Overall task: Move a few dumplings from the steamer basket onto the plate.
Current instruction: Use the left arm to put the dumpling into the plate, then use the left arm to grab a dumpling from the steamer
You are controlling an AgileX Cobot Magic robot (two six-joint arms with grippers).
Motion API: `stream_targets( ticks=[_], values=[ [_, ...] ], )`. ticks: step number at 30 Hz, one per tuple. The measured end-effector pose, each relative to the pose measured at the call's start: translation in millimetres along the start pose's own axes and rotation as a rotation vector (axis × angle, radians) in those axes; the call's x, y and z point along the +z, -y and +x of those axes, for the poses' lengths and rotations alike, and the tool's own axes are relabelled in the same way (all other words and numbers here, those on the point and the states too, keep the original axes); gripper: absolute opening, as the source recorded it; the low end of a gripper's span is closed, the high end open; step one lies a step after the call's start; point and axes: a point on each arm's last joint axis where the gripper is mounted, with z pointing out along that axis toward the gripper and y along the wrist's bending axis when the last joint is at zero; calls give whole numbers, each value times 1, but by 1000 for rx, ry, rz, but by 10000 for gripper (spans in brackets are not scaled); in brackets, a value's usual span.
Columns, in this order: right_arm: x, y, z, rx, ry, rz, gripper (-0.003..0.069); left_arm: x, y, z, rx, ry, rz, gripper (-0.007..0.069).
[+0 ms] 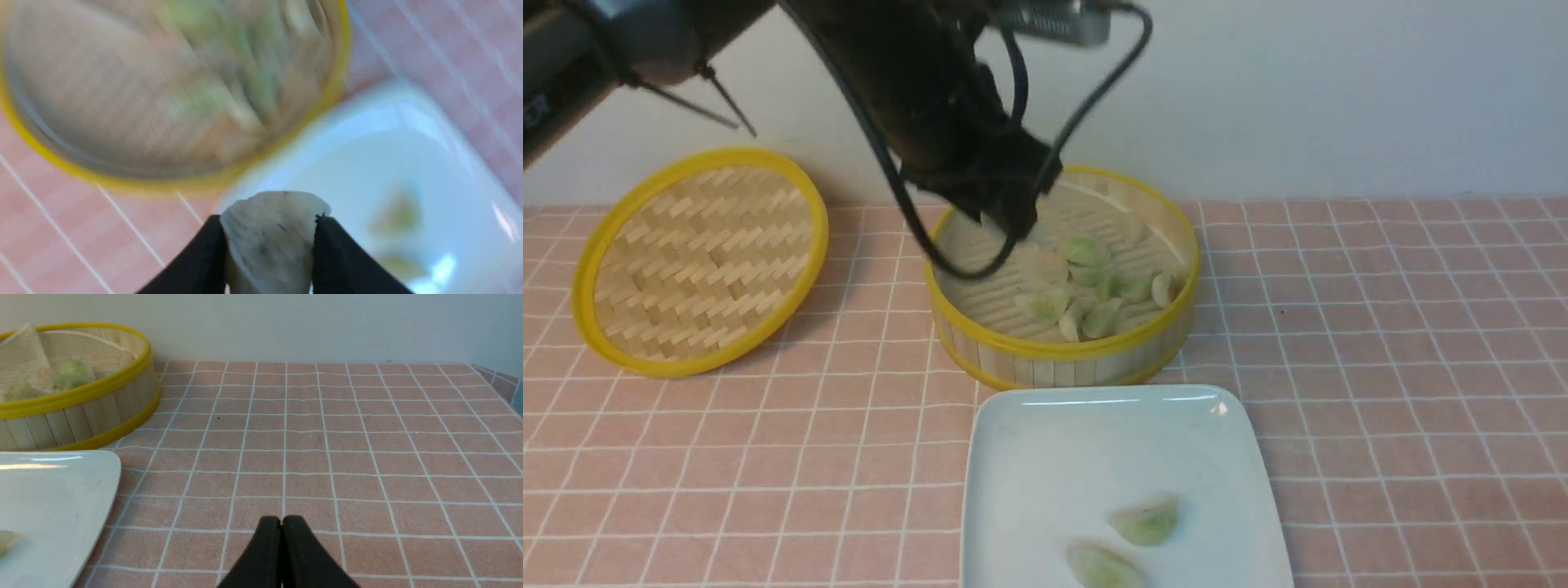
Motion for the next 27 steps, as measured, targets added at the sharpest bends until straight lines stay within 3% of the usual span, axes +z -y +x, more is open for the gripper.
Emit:
stream_targets(
  ticks=[4, 11, 13, 18, 21, 24, 27],
  values=[
    [0, 0, 0, 0, 0, 0, -15, 58, 27, 47, 23, -161, 39, 238],
    [0, 0, 0, 0, 0, 0, -15, 120, 39, 63, 49, -204, 33, 239],
    [0, 0, 0, 0, 0, 0, -15, 129, 41, 64, 55, -216, 35, 279],
    [0, 0, 0, 0, 0, 0, -15, 130, 41, 59, 61, -202, 32, 487],
    [0, 0, 0, 0, 0, 0, -15, 115, 38, 38, 87, -120, 0, 571],
    [0, 0, 0, 0, 0, 0, -15, 95, 25, 11, 88, 9, -92, 581],
    [0, 0, 0, 0, 0, 0, -15, 80, 3, -16, -1, 152, -176, 559]
  ],
)
